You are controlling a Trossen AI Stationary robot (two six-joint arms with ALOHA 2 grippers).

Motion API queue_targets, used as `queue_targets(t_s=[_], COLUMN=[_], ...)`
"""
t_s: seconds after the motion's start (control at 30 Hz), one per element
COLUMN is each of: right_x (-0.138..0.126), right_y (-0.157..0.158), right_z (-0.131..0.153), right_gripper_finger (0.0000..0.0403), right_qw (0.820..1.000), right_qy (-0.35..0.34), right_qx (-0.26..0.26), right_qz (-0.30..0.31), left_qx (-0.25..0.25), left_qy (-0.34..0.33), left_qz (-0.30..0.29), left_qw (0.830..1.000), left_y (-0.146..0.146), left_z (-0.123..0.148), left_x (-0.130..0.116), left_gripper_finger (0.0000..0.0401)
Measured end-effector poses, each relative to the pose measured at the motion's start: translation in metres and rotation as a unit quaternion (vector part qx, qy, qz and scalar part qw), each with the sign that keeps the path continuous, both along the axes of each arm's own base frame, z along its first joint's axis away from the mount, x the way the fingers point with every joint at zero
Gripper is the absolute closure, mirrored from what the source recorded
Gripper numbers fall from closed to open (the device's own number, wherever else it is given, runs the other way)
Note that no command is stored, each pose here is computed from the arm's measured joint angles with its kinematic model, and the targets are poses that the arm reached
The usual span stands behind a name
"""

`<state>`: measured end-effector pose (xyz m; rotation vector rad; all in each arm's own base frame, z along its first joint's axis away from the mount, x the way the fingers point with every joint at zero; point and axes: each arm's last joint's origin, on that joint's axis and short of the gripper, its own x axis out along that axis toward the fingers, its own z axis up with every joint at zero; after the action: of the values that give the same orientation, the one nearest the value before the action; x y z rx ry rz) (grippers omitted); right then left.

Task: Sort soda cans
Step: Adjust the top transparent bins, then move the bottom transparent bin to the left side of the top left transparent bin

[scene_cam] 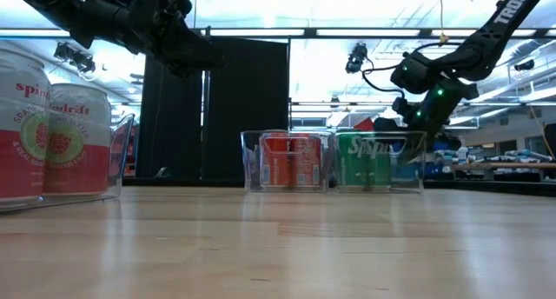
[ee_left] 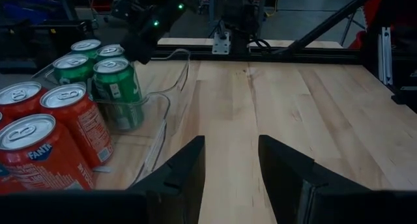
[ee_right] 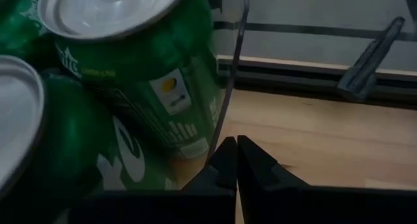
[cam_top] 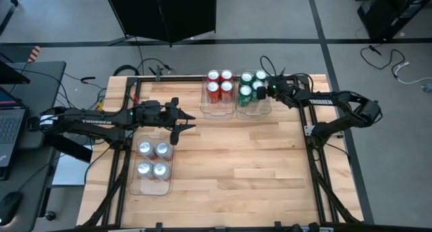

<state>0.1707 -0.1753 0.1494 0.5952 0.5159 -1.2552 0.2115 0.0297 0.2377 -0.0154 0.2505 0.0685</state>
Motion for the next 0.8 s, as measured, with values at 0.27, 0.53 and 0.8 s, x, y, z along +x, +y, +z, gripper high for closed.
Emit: queue_targets(t_s=[0.27,0.53,0.8], right_x=[-0.002,-0.01,-0.003], right_y=[0.003,0.021,0.06], right_z=[0.009,0.047,0.076], right_gripper_finger=[0.0403,0.0403,0.0403], right_qw=[0.999,0.993,0.976], right_qy=[0.013,0.002,-0.038], right_qx=[-0.021,-0.086,-0.137], right_qz=[0.032,0.079,0.167], left_qx=[0.01,0.015,-0.031], left_qy=[0.015,0.191,0.316], left_qz=[-0.012,-0.047,-0.033], left_qw=[1.0,0.98,0.948], left_y=[-0.002,-0.022,-0.03], left_z=[0.006,0.045,0.051], left_x=[0.002,-0.004,-0.023], left_gripper_finger=[0.0255,0.0286,0.0376])
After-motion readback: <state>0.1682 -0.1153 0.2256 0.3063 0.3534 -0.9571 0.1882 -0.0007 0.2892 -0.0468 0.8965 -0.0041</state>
